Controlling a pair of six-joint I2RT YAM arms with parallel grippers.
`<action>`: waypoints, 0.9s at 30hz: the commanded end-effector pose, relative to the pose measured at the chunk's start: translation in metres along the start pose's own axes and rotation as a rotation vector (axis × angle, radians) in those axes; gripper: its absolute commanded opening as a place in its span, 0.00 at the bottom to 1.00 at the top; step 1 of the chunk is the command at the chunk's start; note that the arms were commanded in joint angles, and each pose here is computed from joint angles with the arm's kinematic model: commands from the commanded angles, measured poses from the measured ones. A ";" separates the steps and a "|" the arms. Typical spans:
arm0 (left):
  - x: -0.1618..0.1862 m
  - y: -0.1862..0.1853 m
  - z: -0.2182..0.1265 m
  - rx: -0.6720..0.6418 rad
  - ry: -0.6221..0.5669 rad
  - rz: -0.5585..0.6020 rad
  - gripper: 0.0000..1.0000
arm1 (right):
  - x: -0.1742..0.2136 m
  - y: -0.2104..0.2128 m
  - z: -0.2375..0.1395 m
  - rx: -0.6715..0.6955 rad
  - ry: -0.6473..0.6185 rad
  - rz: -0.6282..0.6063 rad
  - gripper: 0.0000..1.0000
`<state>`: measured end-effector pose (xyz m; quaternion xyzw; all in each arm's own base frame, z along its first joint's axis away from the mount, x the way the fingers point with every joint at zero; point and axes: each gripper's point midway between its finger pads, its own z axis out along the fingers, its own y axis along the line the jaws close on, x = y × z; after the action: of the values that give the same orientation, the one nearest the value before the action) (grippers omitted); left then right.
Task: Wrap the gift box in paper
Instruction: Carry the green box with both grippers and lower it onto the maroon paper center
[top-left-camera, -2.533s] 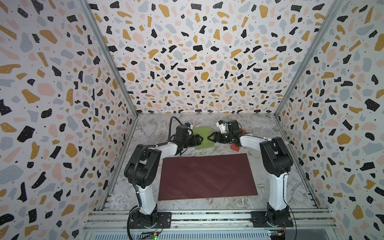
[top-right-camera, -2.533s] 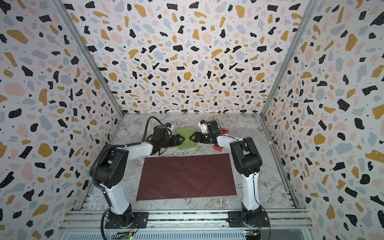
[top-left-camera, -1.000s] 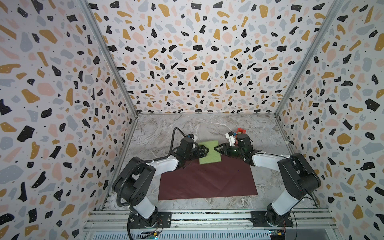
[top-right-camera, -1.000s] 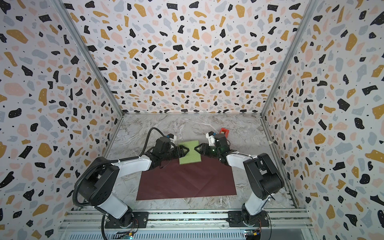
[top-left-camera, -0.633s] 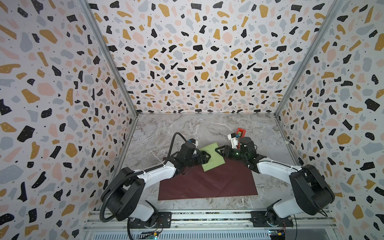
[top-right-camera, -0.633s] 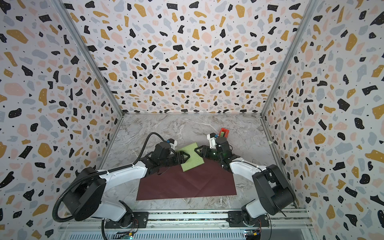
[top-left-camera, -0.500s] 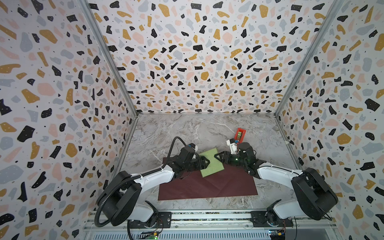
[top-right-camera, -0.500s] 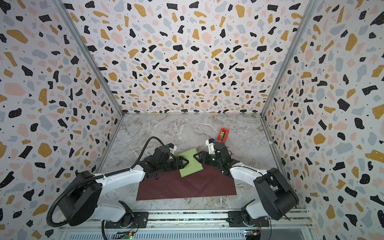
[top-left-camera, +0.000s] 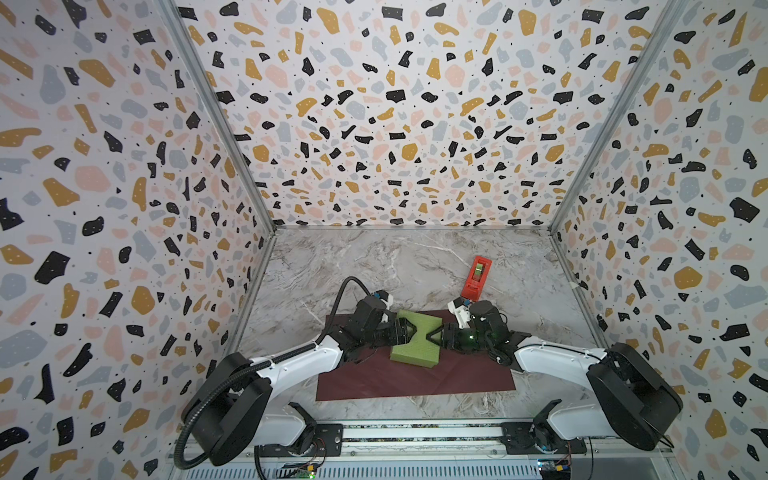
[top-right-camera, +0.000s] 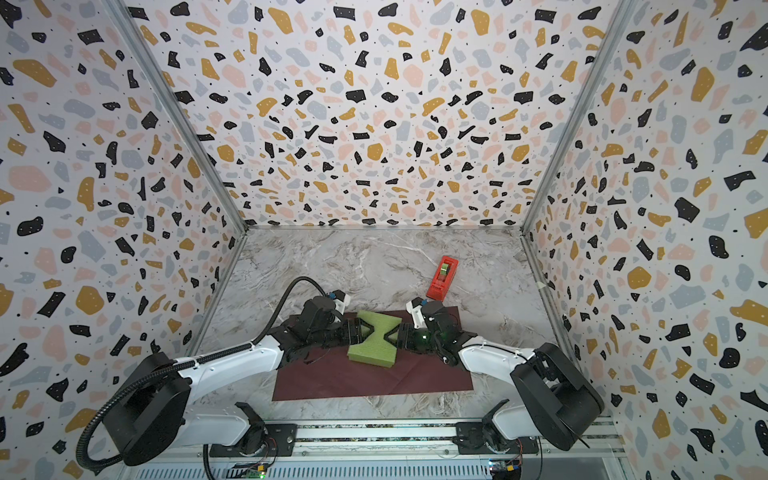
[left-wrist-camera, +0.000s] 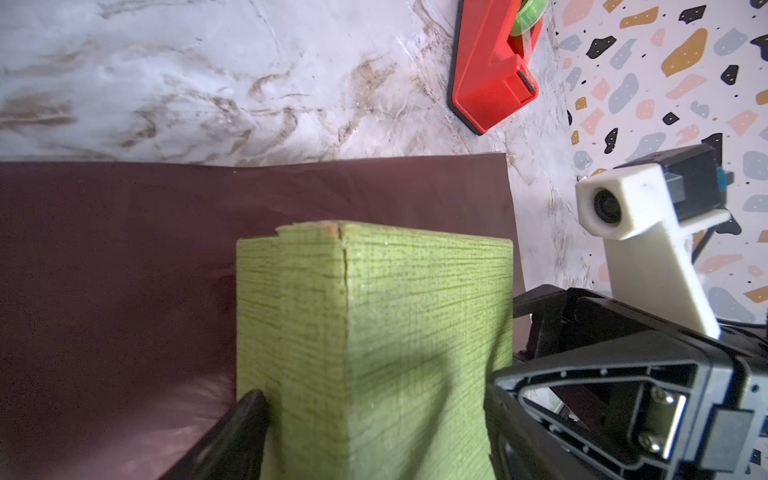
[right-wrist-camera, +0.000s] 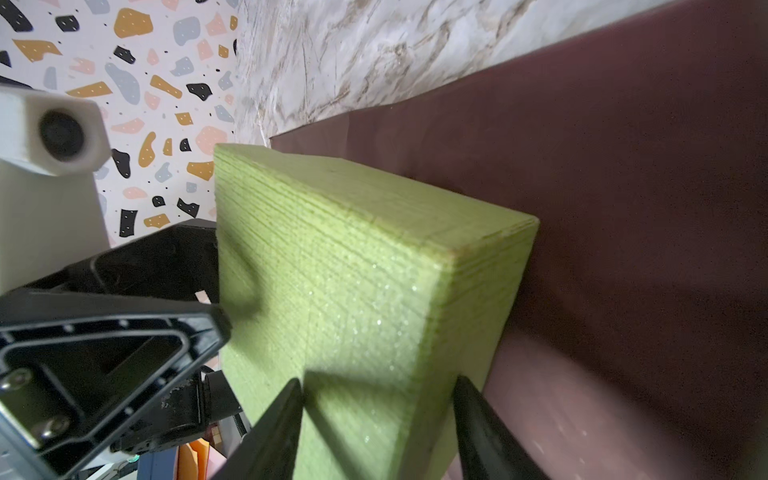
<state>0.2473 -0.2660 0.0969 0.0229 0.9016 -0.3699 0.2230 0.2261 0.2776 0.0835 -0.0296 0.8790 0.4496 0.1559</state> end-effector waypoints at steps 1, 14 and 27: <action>0.004 -0.037 -0.003 0.172 0.006 0.039 0.81 | -0.006 0.027 -0.003 -0.090 0.014 -0.090 0.61; -0.002 -0.006 -0.008 0.037 -0.062 0.050 0.89 | 0.006 0.000 -0.010 -0.030 0.054 -0.129 0.78; 0.002 0.011 -0.018 0.030 -0.065 0.021 0.89 | 0.011 0.018 0.002 -0.086 0.072 -0.127 0.79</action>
<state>0.2404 -0.2468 0.0941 0.0144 0.8939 -0.3738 0.2469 0.2109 0.2836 0.0841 -0.1023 0.8690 0.4614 0.1467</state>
